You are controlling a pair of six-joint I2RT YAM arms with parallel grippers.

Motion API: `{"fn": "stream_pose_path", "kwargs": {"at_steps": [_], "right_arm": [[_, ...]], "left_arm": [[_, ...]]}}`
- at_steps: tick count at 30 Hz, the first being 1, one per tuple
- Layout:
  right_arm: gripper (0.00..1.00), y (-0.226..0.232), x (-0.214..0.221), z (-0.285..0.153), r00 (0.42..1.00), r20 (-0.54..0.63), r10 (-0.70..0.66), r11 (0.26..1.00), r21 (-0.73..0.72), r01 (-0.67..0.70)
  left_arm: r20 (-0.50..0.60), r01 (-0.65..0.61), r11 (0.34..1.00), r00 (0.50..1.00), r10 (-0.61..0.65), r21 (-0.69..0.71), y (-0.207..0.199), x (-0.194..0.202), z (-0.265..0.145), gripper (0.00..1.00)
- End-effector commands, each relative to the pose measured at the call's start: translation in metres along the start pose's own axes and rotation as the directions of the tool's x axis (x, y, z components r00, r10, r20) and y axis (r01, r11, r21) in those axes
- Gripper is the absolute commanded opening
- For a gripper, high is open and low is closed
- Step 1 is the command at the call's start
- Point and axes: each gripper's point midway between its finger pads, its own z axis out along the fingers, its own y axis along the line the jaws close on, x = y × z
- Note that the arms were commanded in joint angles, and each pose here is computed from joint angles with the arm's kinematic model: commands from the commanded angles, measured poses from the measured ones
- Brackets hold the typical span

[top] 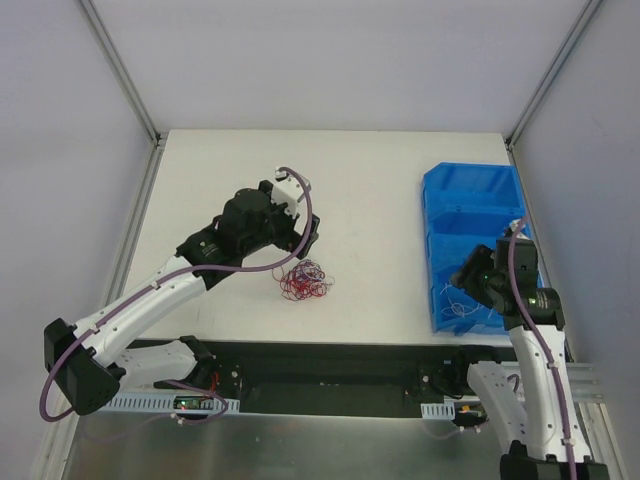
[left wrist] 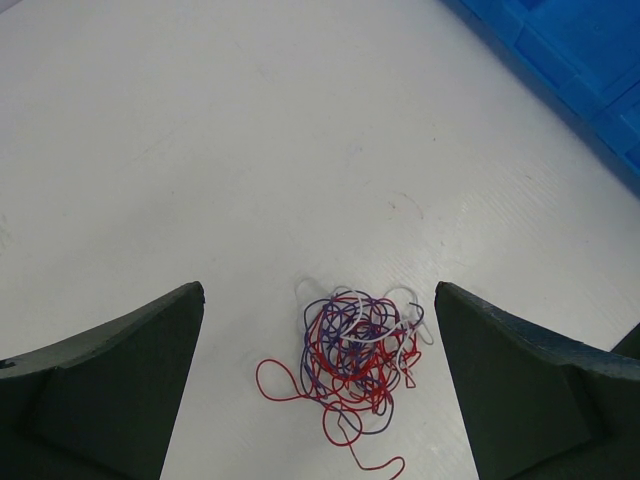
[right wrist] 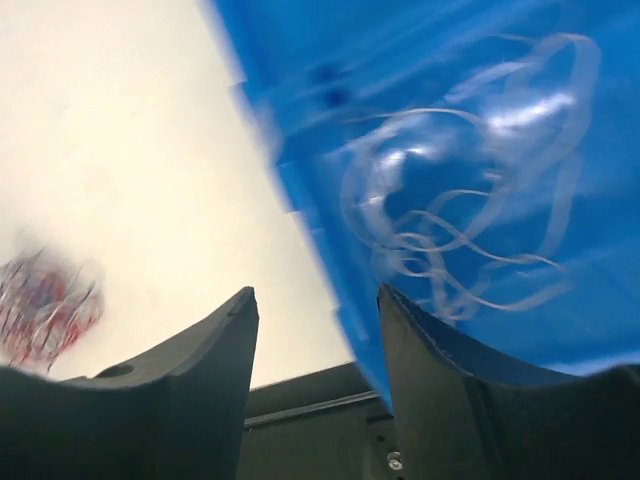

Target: Untangle the cables

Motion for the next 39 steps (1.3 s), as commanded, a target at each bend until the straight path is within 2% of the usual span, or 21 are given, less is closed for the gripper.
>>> {"fn": "stream_pose_path", "kwargs": {"at_steps": [1, 5, 11, 15, 19, 21, 23, 26, 28, 30, 34, 39], "right_arm": [[0.55, 0.080, 0.002, -0.006, 0.980, 0.040, -0.197, 0.923, -0.330, 0.199], [0.57, 0.139, 0.035, -0.004, 0.932, 0.037, -0.361, 0.819, -0.466, 0.336], [0.57, 0.232, 0.115, -0.005, 0.843, -0.005, -0.537, 0.595, -0.711, 0.375], [0.52, 0.263, 0.166, -0.001, 0.827, -0.101, -0.553, 0.558, -0.782, 0.278], [0.43, 0.294, 0.197, -0.005, 0.803, -0.053, -0.594, 0.494, -0.812, 0.311], [0.39, 0.298, 0.200, 0.003, 0.807, -0.034, -0.590, 0.512, -0.788, 0.342], [0.30, 0.292, 0.196, 0.017, 0.818, -0.031, -0.575, 0.561, -0.742, 0.367], [0.24, 0.273, 0.188, 0.039, 0.833, -0.054, -0.551, 0.649, -0.655, 0.387], [0.26, 0.264, 0.191, 0.046, 0.836, -0.091, -0.542, 0.675, -0.639, 0.368], [0.32, 0.261, 0.193, 0.051, 0.838, -0.107, -0.535, 0.688, -0.632, 0.358], [0.34, 0.264, 0.192, 0.056, 0.840, -0.095, -0.534, 0.689, -0.624, 0.368], [0.35, 0.259, 0.197, 0.074, 0.834, -0.143, -0.533, 0.724, -0.588, 0.362]], "left_arm": [[0.018, -0.002, 1.000, 1.000, 0.002, 0.013, -0.005, -0.008, 0.003, 0.99], [-0.004, -0.001, 1.000, 1.000, 0.001, 0.017, -0.006, -0.001, 0.008, 0.99], [-0.017, -0.016, 1.000, 1.000, 0.015, -0.021, 0.002, 0.003, 0.011, 0.97], [-0.011, -0.019, 0.997, 1.000, 0.018, -0.075, 0.011, 0.001, 0.009, 0.95], [0.008, -0.014, 0.992, 1.000, 0.015, -0.127, 0.021, -0.003, 0.002, 0.93], [0.024, -0.007, 0.991, 1.000, 0.010, -0.137, 0.022, -0.006, -0.001, 0.92], [0.038, -0.006, 0.989, 0.999, 0.012, -0.145, 0.024, -0.008, -0.003, 0.92], [0.052, -0.008, 0.986, 0.998, 0.017, -0.166, 0.028, -0.010, -0.006, 0.91], [0.054, -0.010, 0.987, 0.998, 0.019, -0.163, 0.027, -0.011, -0.006, 0.91], [0.059, -0.006, 0.989, 0.998, 0.014, -0.144, 0.024, -0.012, -0.007, 0.91], [0.063, 0.005, 0.993, 0.998, 0.003, -0.118, 0.019, -0.012, -0.007, 0.91], [0.051, 0.004, 0.996, 0.999, 0.001, -0.091, 0.014, -0.011, -0.003, 0.91]]}}
